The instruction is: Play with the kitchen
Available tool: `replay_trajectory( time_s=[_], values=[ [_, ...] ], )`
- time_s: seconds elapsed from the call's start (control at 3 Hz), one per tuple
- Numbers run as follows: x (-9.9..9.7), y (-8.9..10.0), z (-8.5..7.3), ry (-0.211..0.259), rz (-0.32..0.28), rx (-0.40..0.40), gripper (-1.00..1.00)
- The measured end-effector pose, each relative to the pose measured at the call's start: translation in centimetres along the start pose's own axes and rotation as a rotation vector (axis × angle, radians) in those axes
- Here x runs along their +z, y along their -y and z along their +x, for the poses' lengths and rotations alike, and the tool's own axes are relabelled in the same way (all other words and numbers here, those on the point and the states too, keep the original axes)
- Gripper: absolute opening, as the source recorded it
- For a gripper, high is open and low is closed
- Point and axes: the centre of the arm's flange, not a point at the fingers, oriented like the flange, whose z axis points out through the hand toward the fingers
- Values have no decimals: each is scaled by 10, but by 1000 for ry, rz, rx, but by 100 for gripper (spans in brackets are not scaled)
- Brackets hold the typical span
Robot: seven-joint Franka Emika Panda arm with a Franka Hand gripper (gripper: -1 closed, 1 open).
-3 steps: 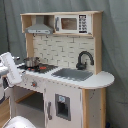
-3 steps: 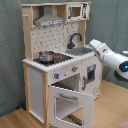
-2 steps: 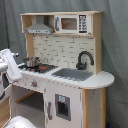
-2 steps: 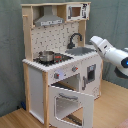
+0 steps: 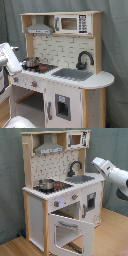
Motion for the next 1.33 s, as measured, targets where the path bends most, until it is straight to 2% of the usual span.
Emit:
replay_trajectory(
  time_s=[1.33],
  values=[
    [-3,-82,-23,-98,-65,-209,100]
  ],
)
